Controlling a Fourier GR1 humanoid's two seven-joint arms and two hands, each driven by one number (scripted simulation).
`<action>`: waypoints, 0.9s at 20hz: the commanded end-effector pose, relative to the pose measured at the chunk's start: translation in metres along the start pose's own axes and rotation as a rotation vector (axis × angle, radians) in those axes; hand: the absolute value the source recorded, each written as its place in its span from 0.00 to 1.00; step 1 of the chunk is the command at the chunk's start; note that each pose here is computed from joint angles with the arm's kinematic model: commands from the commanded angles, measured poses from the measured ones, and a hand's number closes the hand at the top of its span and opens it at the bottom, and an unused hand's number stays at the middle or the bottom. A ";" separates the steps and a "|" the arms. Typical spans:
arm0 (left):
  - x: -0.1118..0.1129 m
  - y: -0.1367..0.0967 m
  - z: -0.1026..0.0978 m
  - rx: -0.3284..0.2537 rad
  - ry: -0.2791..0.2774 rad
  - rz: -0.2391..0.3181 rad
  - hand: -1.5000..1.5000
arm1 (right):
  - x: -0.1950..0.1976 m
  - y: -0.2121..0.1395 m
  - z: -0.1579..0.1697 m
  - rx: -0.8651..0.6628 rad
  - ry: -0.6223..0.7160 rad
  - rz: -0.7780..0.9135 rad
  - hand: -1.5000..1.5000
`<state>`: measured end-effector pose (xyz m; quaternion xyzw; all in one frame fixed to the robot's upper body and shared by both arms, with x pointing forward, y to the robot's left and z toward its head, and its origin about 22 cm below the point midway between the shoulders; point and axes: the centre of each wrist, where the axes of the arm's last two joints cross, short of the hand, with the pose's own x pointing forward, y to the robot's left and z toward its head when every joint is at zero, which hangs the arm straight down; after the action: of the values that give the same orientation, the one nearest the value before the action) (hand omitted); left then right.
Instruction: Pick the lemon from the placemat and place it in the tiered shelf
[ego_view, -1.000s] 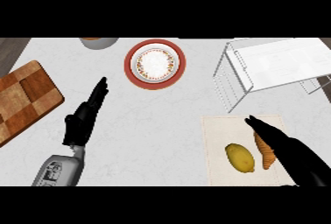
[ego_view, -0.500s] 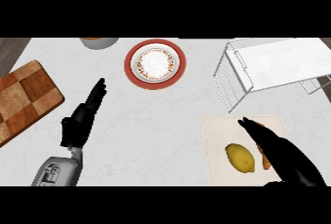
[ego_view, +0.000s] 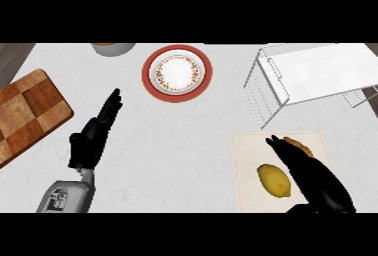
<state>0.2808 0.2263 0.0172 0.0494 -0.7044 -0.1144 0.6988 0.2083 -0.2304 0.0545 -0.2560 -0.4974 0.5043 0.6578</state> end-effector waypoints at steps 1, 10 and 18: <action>0.003 0.005 -0.017 0.009 -0.009 -0.005 0.50 | -0.008 0.006 0.002 0.012 0.008 0.001 0.00; 0.000 -0.022 0.008 -0.003 -0.010 -0.007 0.50 | -0.032 0.012 -0.025 0.032 -0.010 -0.005 0.00; 0.010 -0.022 -0.008 -0.009 0.001 0.010 0.50 | -0.030 0.018 -0.044 0.073 0.002 0.031 1.00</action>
<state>0.2784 0.2179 0.0141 0.0487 -0.7047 -0.1150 0.6985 0.2243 -0.2411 0.0158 -0.2443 -0.4813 0.5200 0.6620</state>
